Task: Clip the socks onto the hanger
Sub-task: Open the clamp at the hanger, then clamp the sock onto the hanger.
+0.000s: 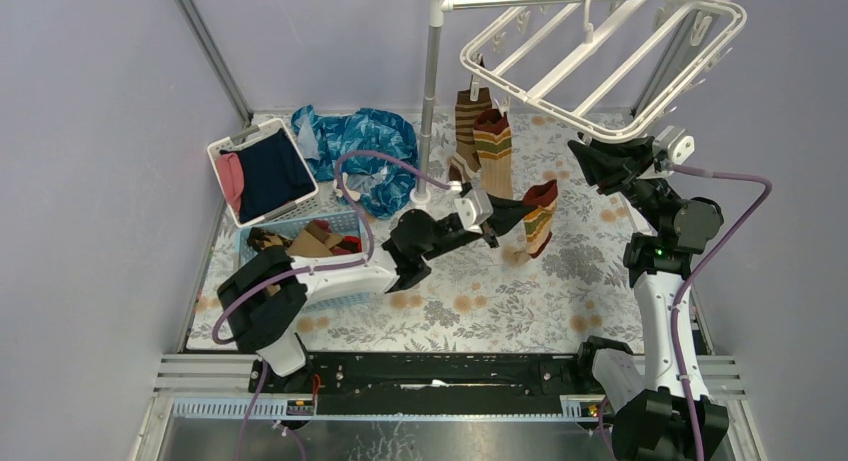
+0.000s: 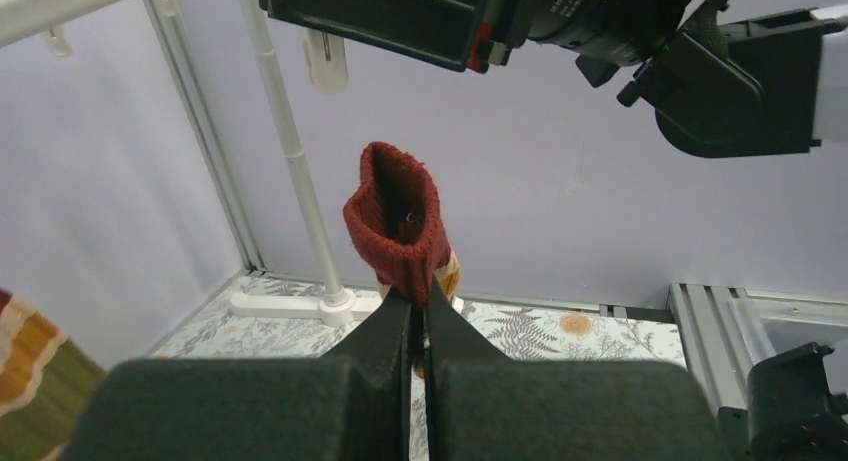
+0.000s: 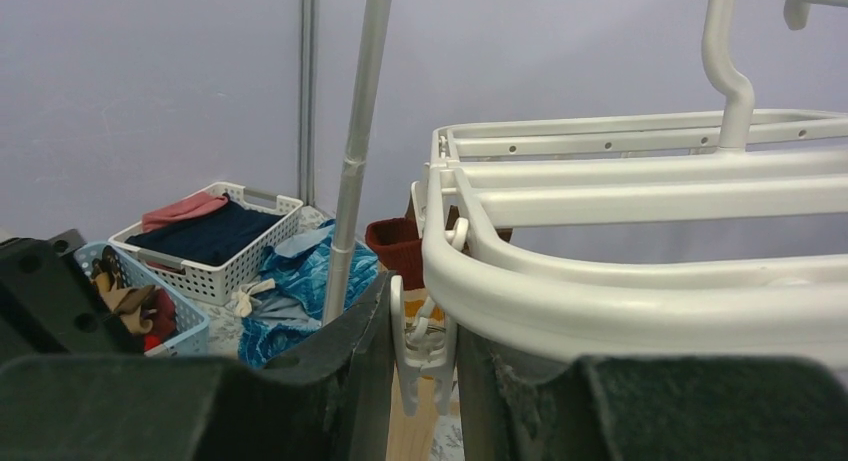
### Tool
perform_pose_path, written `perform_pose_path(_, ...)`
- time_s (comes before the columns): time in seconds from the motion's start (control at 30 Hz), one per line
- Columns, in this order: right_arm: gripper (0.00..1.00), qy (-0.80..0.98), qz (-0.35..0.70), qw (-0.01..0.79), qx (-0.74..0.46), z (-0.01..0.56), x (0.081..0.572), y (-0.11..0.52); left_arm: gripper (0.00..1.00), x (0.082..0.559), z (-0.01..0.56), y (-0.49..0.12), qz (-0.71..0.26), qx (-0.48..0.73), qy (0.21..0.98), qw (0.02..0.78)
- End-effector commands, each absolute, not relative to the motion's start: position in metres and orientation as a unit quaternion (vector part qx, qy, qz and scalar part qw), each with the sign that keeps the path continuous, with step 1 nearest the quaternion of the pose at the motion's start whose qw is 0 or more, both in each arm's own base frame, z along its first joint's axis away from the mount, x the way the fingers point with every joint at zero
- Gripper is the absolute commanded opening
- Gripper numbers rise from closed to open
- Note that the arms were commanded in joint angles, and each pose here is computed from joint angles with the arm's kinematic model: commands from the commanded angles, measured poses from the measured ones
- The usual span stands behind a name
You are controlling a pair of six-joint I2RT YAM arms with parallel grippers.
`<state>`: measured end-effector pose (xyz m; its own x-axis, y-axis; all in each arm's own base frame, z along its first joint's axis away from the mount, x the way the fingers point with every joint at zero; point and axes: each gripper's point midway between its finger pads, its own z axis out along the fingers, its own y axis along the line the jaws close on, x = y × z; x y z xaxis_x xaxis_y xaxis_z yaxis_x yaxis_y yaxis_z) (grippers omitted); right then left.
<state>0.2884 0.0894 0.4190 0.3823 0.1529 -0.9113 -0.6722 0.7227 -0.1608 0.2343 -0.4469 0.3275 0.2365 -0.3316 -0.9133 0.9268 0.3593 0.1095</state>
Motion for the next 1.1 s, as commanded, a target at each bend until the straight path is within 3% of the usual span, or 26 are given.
perform_pose_path(0.0, 0.13, 0.467, 0.266, 0.795, -0.283, 0.439, 0.274, 0.097, 0.03, 0.237, 0.325, -0.468, -0.484, 0.365, 0.437, 0.665)
perform_pose_path(0.2, 0.12, 0.466, 0.272, 0.786, -0.302, 0.436, 0.270, 0.102, 0.03, 0.248, 0.320, -0.474, -0.532, 0.384, 0.416, 0.629)
perform_pose_path(1.07, 0.11, 0.469, 0.286, 0.763, -0.340, 0.425, 0.261, 0.111, 0.03, 0.277, 0.328, -0.483, -0.570, 0.485, 0.328, 0.577)
